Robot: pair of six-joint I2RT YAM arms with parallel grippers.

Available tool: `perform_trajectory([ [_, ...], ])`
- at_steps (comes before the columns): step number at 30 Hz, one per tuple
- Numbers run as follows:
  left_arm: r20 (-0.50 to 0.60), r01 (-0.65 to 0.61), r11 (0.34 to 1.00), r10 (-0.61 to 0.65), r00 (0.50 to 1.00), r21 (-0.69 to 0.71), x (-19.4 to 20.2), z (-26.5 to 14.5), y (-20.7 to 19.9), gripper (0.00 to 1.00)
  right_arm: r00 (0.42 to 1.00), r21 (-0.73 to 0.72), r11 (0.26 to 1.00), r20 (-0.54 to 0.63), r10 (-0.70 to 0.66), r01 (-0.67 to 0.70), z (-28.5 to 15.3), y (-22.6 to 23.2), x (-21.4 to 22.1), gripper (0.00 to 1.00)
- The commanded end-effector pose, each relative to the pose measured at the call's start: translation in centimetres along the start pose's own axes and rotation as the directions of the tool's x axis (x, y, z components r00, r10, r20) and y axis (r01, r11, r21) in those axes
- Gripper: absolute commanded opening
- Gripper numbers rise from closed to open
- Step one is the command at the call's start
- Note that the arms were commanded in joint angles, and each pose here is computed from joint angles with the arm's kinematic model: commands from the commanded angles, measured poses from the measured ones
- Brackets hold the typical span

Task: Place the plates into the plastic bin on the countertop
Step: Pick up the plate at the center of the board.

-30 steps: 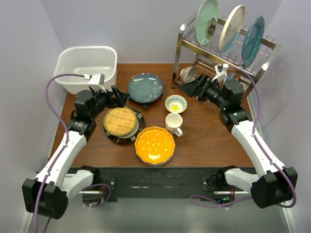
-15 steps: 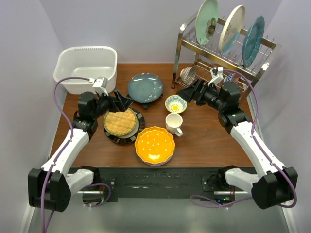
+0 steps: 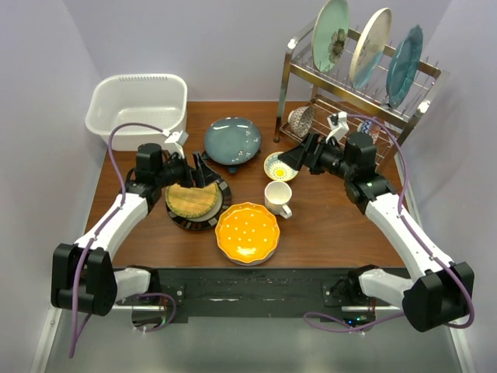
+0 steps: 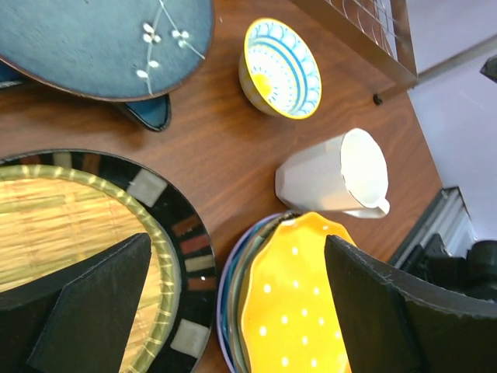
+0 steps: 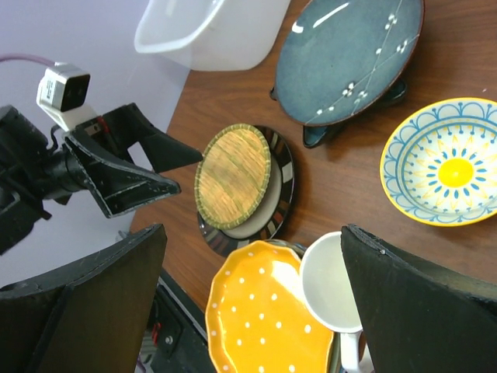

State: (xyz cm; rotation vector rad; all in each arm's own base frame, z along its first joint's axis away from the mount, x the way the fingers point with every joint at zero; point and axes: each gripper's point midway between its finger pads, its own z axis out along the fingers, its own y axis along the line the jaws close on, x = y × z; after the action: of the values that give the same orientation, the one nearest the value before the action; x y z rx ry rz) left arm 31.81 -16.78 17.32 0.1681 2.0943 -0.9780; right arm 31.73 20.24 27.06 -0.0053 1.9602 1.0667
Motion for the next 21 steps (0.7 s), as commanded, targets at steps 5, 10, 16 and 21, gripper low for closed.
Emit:
perform_trajectory([
  [5,-0.164,-0.005,0.998,0.014,0.986,0.055,1.9,0.0,-0.4,0.84,0.997,0.005,1.000,-0.075,-0.008,0.008,0.3,-0.8,2.3,0.99],
  [10,-0.239,0.033,0.998,-0.020,0.971,0.049,4.4,0.5,0.5,0.78,0.996,0.016,1.000,-0.092,-0.004,0.005,0.4,-1.2,2.9,0.99],
  [16,-0.313,0.033,0.999,-0.019,0.950,0.040,6.6,0.8,0.1,0.74,0.994,0.022,1.000,-0.108,0.005,-0.003,0.8,-1.4,3.3,0.99],
  [21,-0.385,0.026,0.999,-0.012,0.923,0.032,8.7,0.9,-0.2,0.64,0.992,0.025,1.000,-0.125,0.008,-0.005,1.1,-1.6,3.8,0.99],
])
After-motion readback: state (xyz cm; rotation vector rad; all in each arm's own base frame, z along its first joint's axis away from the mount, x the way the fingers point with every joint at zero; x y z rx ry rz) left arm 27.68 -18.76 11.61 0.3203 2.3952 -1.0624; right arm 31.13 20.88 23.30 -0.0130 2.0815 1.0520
